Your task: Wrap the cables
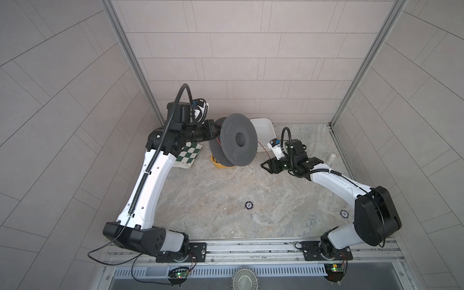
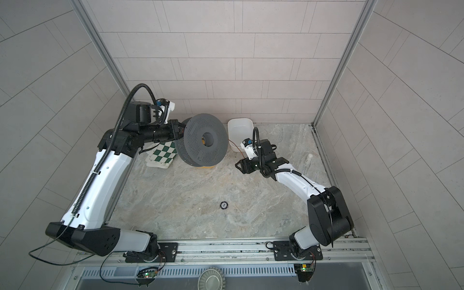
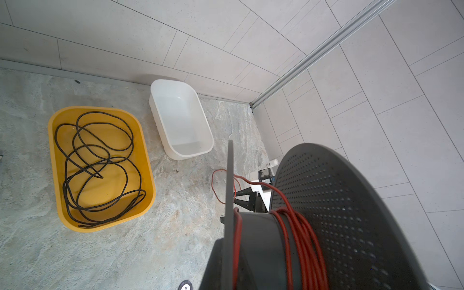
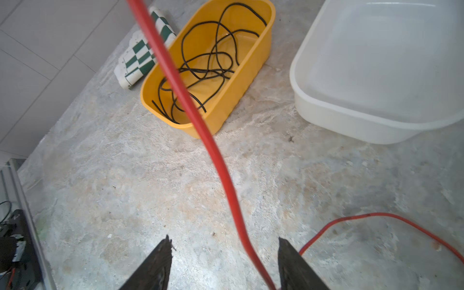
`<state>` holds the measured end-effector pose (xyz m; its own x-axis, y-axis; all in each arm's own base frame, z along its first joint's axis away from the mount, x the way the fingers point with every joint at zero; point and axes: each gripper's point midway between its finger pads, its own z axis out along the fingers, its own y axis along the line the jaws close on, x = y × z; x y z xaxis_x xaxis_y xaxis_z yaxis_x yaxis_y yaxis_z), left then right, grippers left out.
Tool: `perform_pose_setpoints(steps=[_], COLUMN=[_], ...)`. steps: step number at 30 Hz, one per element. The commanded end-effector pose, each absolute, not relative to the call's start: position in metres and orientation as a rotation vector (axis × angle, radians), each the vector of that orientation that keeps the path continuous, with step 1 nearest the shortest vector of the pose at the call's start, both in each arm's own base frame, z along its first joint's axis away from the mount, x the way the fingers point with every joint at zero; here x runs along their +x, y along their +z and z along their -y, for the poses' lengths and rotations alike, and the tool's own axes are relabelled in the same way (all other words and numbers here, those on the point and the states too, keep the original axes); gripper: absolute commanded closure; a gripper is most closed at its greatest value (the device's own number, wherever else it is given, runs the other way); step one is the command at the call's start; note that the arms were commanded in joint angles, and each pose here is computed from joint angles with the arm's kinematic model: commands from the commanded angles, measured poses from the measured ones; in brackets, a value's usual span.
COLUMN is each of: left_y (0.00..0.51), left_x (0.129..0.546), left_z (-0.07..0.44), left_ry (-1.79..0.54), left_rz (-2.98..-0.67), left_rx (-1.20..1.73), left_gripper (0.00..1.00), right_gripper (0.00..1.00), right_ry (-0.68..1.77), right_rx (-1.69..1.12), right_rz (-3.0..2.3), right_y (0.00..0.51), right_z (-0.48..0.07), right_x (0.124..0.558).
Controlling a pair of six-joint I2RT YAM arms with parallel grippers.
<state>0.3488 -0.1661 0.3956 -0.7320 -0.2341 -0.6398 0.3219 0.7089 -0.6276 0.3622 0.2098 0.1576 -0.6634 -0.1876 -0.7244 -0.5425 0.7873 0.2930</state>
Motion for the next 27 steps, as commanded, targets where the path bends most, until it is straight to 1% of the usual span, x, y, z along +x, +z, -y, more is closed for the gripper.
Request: perform_pose_setpoints(steps=[1, 6, 10, 13, 16, 20, 24, 27], left_y=[0.431, 0.434, 0.435, 0.435, 0.437, 0.436, 0.433, 0.434], left_x=[0.347, 0.346, 0.346, 0.348, 0.350, 0.352, 0.358, 0.365], left_z=[0.170, 0.168, 0.165, 0.161, 0.157, 0.156, 0.149, 0.142], left_ry=[-1.044, -1.043, -1.037, -1.033, -1.038, -1.048, -1.056, -1.061], left_rz=[-2.075, -2.068, -2.064, -2.061, -2.052, -2.046, -2.035, -2.012], left_rx=[0.103, 0.099, 0.091, 0.073, 0.055, 0.042, -0.016, -0.074], left_gripper=[1.00, 1.00, 1.00, 1.00, 1.00, 1.00, 1.00, 1.00], right_gripper=[0.35, 0.39, 0.47, 0.56, 0.66, 0.86, 1.00, 1.00], right_ry=[0.573, 0.534, 0.508, 0.482, 0.479, 0.490, 0.476, 0.437], right_rx=[-0.521, -0.484, -0.467, -0.446, -0.446, -0.454, -0.451, -0.478], right_rz=[-2.202, -2.146, -2.107, -2.101, -2.105, -2.100, -2.097, -2.110], right_y=[0.164, 0.162, 0.159, 0.154, 0.149, 0.149, 0.152, 0.153], right_z=[-0.202, -0.197, -0.194, -0.189, -0.188, -0.188, -0.186, -0.186], right_x=[0.375, 0.389, 0.393, 0.393, 0.391, 0.387, 0.383, 0.378])
